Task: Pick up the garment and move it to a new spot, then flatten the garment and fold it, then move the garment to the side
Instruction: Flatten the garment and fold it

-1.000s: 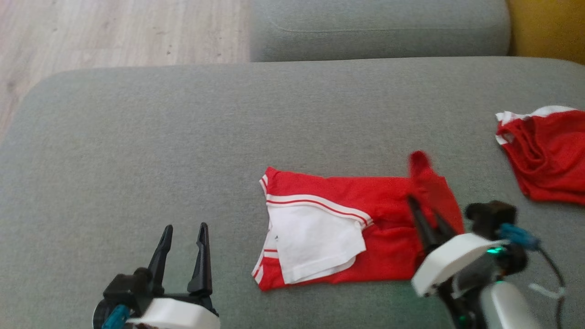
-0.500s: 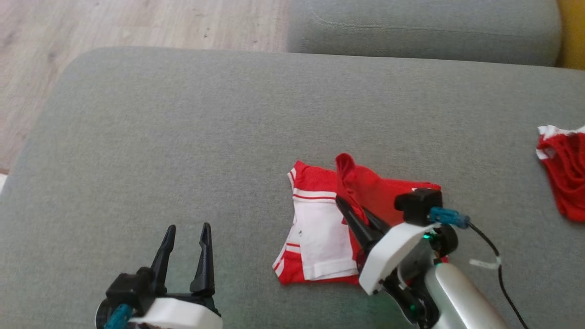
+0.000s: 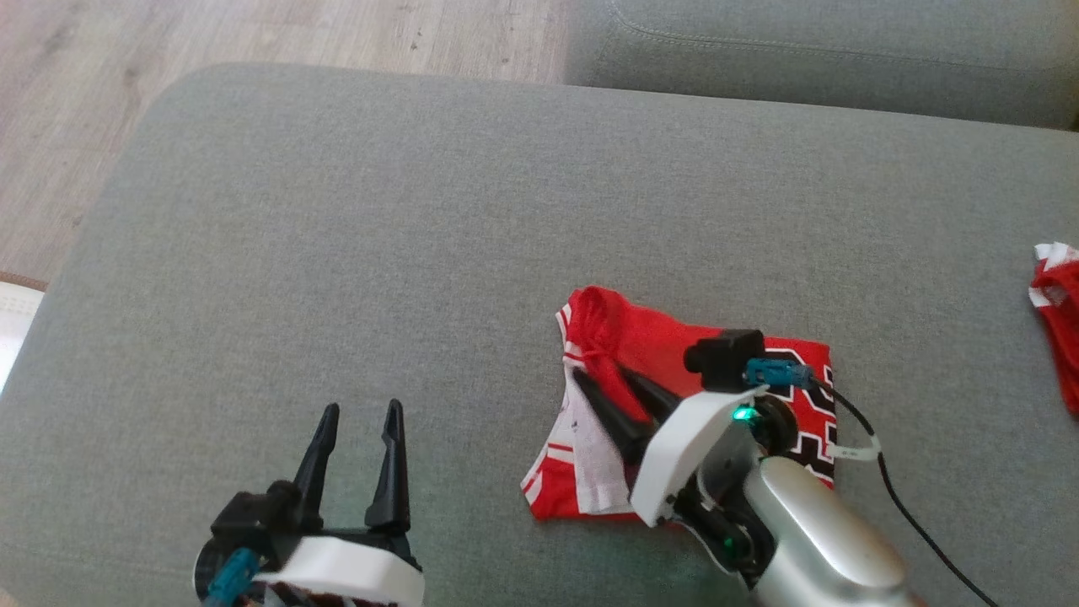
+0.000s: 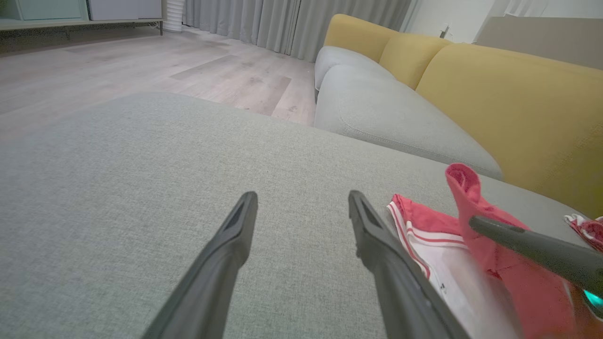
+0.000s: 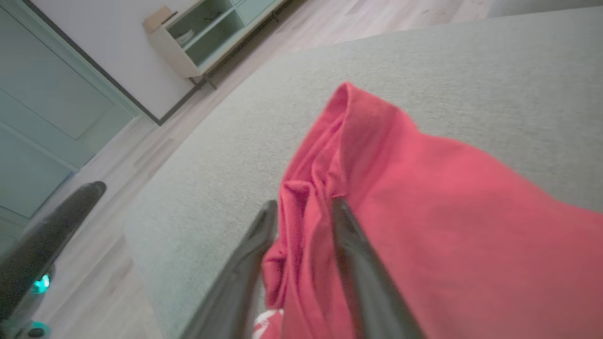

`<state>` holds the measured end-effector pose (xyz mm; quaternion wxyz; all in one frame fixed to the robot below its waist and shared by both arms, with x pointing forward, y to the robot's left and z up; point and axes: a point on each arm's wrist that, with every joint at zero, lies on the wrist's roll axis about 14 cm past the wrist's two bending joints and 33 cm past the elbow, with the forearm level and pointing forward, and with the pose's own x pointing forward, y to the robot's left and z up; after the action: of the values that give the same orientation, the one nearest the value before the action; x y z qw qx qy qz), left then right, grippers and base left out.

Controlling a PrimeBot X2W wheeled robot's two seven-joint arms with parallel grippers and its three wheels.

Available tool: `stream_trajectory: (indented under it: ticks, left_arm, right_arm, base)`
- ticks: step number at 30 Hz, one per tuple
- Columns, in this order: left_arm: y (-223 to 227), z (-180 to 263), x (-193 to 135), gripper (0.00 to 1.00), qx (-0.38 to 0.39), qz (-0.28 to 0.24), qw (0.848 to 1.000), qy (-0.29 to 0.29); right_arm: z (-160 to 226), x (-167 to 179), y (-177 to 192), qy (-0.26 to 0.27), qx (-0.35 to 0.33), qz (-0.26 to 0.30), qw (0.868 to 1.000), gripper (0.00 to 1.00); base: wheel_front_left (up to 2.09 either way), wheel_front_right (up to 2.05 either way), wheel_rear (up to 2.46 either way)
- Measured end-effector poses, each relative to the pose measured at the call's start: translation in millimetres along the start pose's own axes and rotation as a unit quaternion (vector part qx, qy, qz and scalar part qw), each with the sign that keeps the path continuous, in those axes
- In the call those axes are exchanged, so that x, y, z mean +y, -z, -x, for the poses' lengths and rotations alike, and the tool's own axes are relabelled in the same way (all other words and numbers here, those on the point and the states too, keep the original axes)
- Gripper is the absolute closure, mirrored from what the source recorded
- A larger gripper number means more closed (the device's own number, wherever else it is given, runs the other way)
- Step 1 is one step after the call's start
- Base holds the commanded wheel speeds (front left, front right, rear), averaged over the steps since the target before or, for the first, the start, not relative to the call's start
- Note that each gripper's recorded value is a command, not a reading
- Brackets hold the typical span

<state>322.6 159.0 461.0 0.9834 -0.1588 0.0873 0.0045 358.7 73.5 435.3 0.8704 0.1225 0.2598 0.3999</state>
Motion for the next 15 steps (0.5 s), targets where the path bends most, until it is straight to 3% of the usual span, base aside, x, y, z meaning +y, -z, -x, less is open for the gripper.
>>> stream_trajectory:
  ticks: [9, 15]
  left_arm:
    - [6, -1, -7, 0.0, 0.007, 0.002, 1.0, 0.011]
    - [7, -5, -18, 0.0, 0.01, -0.001, 1.0, 0.03]
  right_arm:
    - [-7, 5, -37, -0.017, -0.069, -0.019, 0.997, 0.0]
    - [8, -38, -87, 0.056, -0.164, 0.065, 0.983, 0.0]
  base:
    - [0.0, 0.0, 0.0]
    - [0.0, 0.0, 0.0]
